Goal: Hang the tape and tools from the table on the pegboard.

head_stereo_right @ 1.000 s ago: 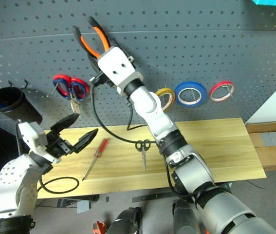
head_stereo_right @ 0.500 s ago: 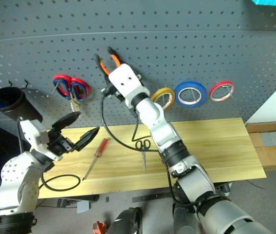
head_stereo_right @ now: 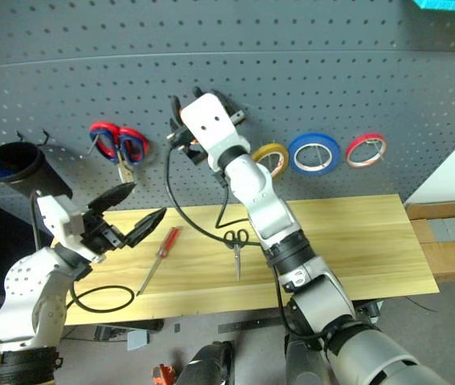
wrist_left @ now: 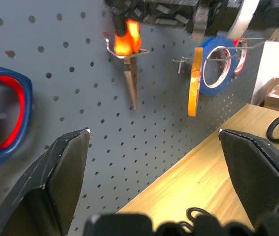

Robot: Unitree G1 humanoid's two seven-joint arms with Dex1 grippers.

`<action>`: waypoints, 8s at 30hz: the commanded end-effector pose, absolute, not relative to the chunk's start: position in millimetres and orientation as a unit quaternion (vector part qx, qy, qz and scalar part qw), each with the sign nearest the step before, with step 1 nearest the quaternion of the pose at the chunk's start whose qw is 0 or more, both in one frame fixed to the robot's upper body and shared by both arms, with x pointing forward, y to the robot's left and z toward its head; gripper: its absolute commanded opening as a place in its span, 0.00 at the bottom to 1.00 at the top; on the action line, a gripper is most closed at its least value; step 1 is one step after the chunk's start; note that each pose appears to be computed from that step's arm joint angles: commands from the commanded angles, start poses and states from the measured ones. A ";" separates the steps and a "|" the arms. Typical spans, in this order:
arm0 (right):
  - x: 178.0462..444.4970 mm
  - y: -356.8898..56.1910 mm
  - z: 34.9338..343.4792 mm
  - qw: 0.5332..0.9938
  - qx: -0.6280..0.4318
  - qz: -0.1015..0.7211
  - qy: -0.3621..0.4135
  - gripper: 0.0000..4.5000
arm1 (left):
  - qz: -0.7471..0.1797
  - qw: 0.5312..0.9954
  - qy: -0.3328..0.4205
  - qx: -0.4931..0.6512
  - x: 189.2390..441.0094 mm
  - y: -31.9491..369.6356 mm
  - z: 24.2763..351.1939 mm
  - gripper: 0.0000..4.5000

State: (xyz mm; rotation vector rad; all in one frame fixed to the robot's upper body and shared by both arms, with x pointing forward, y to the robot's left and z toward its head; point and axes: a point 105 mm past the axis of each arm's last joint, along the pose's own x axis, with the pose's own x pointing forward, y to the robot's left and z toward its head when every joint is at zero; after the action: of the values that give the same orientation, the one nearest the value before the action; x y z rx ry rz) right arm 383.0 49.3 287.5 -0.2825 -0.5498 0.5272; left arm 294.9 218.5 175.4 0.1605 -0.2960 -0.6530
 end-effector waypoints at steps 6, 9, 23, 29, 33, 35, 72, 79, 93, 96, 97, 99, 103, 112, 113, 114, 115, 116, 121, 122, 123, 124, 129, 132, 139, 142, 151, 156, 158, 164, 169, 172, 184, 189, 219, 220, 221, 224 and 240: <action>349.8 -2.1 341.7 0.913 -0.080 0.218 -0.336 0.99 | -0.260 0.955 -0.123 0.072 302.9 231.3 171.0 1.00; 338.3 -18.4 345.8 0.909 -0.076 0.237 -0.334 0.99 | -0.225 0.967 -0.089 0.073 308.2 238.1 158.9 1.00; 253.4 -45.4 248.2 0.810 -0.080 0.578 -0.054 0.99 | -0.195 0.962 0.136 0.131 302.4 218.8 86.6 1.00; 237.6 -54.6 207.7 0.795 -0.115 0.594 0.037 0.99 | -0.204 0.954 0.193 0.109 309.6 184.9 70.8 1.00; 236.9 -52.7 199.5 0.797 -0.126 0.589 0.044 0.99 | -0.215 0.949 0.214 0.086 318.2 161.3 64.1 1.00; 235.6 -52.1 195.8 0.796 -0.129 0.590 0.049 0.99 | -0.222 0.942 0.235 0.091 324.4 148.1 55.2 1.00; 231.6 -74.0 176.4 0.782 -0.152 0.594 0.109 1.00 | -0.108 0.924 0.366 0.001 344.1 85.3 -16.5 0.66; 274.9 -107.8 151.0 0.838 -0.211 0.476 0.162 1.00 | -0.103 0.924 0.369 0.003 345.5 96.5 -16.7 0.11; 271.2 -110.8 140.2 0.812 -0.249 0.501 0.168 1.00 | -0.099 0.926 0.363 0.025 345.2 106.2 -18.6 0.02; 271.3 -110.3 141.1 0.813 -0.241 0.503 0.167 1.00 | -0.104 0.932 0.345 0.047 349.0 110.6 -14.6 0.02; 271.3 -110.2 141.6 0.813 -0.238 0.504 0.167 1.00 | -0.106 0.933 0.339 0.050 350.1 111.4 -12.8 0.02; 271.3 -109.9 142.3 0.813 -0.235 0.506 0.166 1.00 | -0.104 0.935 0.335 0.050 351.4 113.0 -10.4 0.02; 270.4 -109.1 143.2 0.813 -0.232 0.508 0.164 1.00 | -0.106 0.942 0.315 0.054 354.6 113.7 0.5 0.02; 265.2 -119.4 144.9 0.810 -0.232 0.510 0.172 1.00 | -0.190 0.963 0.189 -0.031 346.8 79.9 61.7 0.20; 264.9 -122.3 144.4 0.809 -0.235 0.510 0.176 1.00 | -0.192 0.961 0.197 -0.036 344.0 74.5 61.1 0.27; 264.8 -124.7 144.0 0.807 -0.237 0.510 0.179 1.00 | -0.191 0.959 0.206 -0.040 341.9 70.3 59.8 0.34; 265.2 -127.3 143.8 0.806 -0.240 0.510 0.182 1.00 | -0.184 0.957 0.220 -0.042 340.5 66.2 57.1 0.41; 265.8 -129.3 143.7 0.805 -0.242 0.510 0.184 1.00 | -0.175 0.956 0.233 -0.040 339.8 63.6 54.0 0.49; 269.5 -139.3 140.1 0.804 -0.247 0.505 0.197 1.00 | -0.125 0.948 0.292 -0.019 336.5 50.1 35.3 0.80; 270.3 -141.3 138.8 0.804 -0.247 0.502 0.200 1.00 | -0.115 0.949 0.294 -0.007 337.0 48.3 33.9 0.80; 270.4 -142.5 137.8 0.804 -0.247 0.501 0.203 1.00 | -0.102 0.951 0.293 0.006 338.2 49.1 33.6 0.80; 270.2 -143.6 136.7 0.804 -0.247 0.500 0.205 1.00 | -0.095 0.951 0.293 0.012 339.3 49.4 33.6 0.80; 266.5 -144.7 133.2 0.803 -0.242 0.501 0.212 1.00 | -0.089 0.946 0.312 0.005 345.3 42.8 27.2 0.80; 265.1 -142.4 132.9 0.802 -0.241 0.505 0.211 1.00 | -0.108 0.938 0.330 -0.003 344.9 32.0 20.8 0.80; 264.6 -140.1 133.5 0.800 -0.242 0.508 0.208 1.00 | -0.082 0.931 0.356 -0.014 346.2 36.1 5.6 0.80; 264.0 -139.9 133.7 0.800 -0.241 0.509 0.209 1.00 | -0.064 0.931 0.359 -0.016 349.0 46.3 2.7 0.80; 264.0 -139.2 133.7 0.799 -0.236 0.511 0.210 1.00 | -0.071 0.924 0.376 -0.017 351.0 61.2 -7.2 0.52; 264.7 -138.0 134.4 0.799 -0.235 0.512 0.209 1.00 | -0.086 0.921 0.380 -0.002 350.7 65.3 -10.2 0.15; 264.7 -137.5 134.7 0.800 -0.235 0.512 0.208 1.00 | -0.085 0.921 0.380 0.001 351.4 71.7 -10.8 0.08; 265.9 -135.4 136.8 0.803 -0.233 0.511 0.201 1.00 | -0.097 0.937 0.335 0.017 359.5 94.7 1.0 0.08; 267.7 -128.5 143.8 0.806 -0.230 0.513 0.183 1.00 | -0.097 0.952 0.288 0.035 359.7 118.2 16.0 0.08; 268.7 -123.8 149.0 0.809 -0.229 0.514 0.172 1.00 | -0.106 0.958 0.261 0.046 356.7 126.2 26.1 0.07; 270.9 -115.5 163.3 0.813 -0.230 0.515 0.145 1.00 | -0.122 0.973 0.192 0.038 343.9 143.6 60.2 0.00; 271.4 -116.0 162.8 0.813 -0.231 0.515 0.147 1.00 | -0.155 0.960 0.233 0.027 339.8 133.9 53.2 0.27; 264.1 -103.2 146.3 0.807 -0.231 0.522 0.149 1.00 | -0.173 0.906 0.383 0.044 348.6 123.9 11.4 0.57; 263.9 -103.2 146.3 0.807 -0.230 0.523 0.149 1.00 | -0.176 0.908 0.378 0.046 350.2 122.1 13.4 0.57; 263.6 -103.2 146.0 0.807 -0.230 0.523 0.150 1.00 | -0.178 0.909 0.374 0.048 352.0 120.7 15.1 0.57; 263.0 -103.3 145.3 0.806 -0.229 0.524 0.152 1.00 | -0.179 0.913 0.364 0.048 356.2 118.2 18.4 0.57; 263.7 -102.3 145.3 0.806 -0.226 0.525 0.153 1.00 | -0.177 0.900 0.397 0.040 353.9 106.8 10.9 0.99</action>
State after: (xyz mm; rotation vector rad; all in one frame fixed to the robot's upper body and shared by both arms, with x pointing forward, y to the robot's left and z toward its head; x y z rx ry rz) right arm 267.0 -107.4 136.3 -0.4748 0.3735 1.1032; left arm 360.6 109.0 21.9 0.0796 0.7644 -0.3596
